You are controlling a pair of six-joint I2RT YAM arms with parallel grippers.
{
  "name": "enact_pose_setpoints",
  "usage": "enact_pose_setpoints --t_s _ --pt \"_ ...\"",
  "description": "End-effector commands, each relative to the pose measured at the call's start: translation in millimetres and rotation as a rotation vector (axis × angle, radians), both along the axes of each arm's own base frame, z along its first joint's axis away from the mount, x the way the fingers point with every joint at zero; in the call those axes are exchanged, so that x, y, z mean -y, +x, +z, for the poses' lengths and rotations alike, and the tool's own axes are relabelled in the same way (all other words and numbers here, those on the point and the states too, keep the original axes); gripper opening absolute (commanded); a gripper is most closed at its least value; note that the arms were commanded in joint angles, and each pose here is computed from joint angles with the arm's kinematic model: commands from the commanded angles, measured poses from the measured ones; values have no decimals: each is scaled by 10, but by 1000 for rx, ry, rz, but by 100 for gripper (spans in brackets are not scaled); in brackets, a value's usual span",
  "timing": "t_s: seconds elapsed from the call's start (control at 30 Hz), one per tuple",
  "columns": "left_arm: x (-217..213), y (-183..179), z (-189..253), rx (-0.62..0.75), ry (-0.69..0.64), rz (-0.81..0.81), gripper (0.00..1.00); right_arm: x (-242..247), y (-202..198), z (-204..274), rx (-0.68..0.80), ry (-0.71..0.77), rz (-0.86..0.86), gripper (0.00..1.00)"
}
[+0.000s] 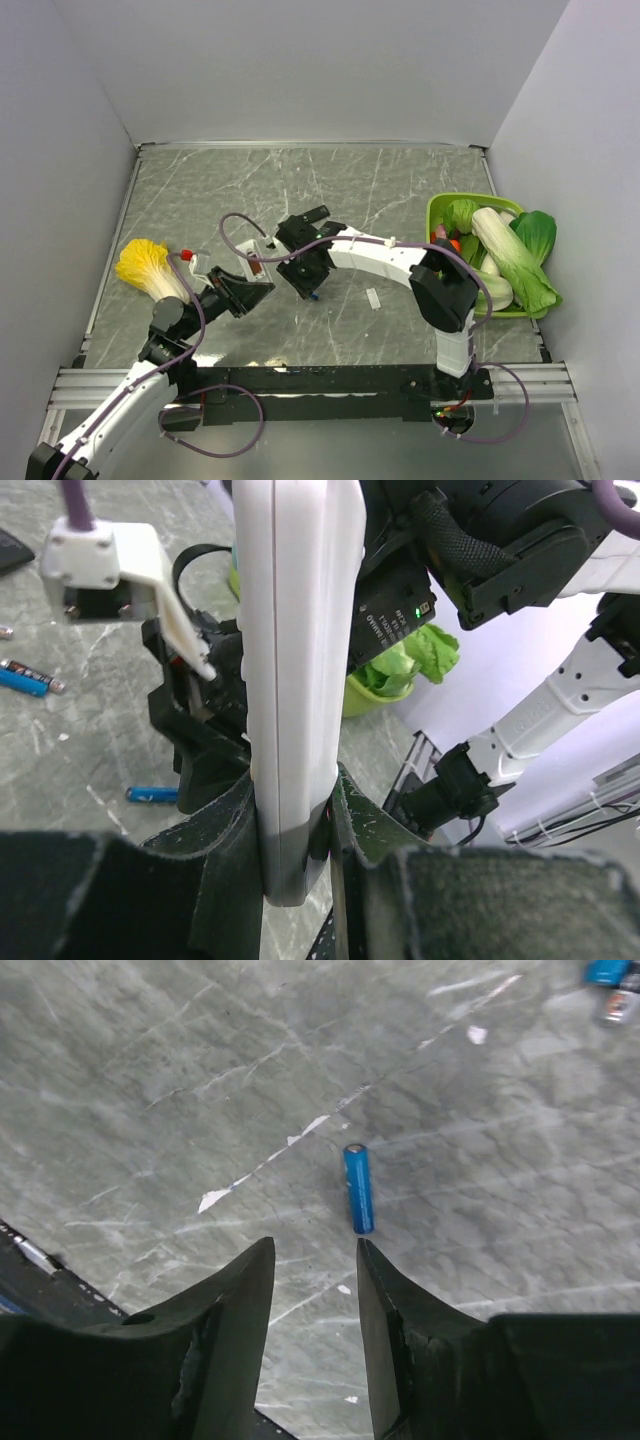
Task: Load the batteries into the remote control
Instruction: Pick up the battery from the center of the board.
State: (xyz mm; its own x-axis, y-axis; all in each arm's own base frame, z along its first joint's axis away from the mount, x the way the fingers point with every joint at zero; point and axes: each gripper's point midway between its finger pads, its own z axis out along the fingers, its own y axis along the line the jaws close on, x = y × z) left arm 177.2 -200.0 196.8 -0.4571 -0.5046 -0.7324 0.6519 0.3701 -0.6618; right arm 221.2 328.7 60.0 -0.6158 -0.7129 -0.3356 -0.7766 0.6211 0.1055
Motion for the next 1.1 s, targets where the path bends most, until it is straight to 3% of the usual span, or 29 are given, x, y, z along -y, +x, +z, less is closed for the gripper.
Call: enact_pose_setpoints --t_s 0.0,0.33,1.07 --pt "-21 33 -109 -5 27 19 1 -110 88 -10 34 -28 8 45" --pt "-4 53 -132 -16 41 13 1 -98 202 -160 62 -101 -2 41" --pt "20 54 -158 -23 47 -2 1 213 -16 -463 3 -185 6 37"
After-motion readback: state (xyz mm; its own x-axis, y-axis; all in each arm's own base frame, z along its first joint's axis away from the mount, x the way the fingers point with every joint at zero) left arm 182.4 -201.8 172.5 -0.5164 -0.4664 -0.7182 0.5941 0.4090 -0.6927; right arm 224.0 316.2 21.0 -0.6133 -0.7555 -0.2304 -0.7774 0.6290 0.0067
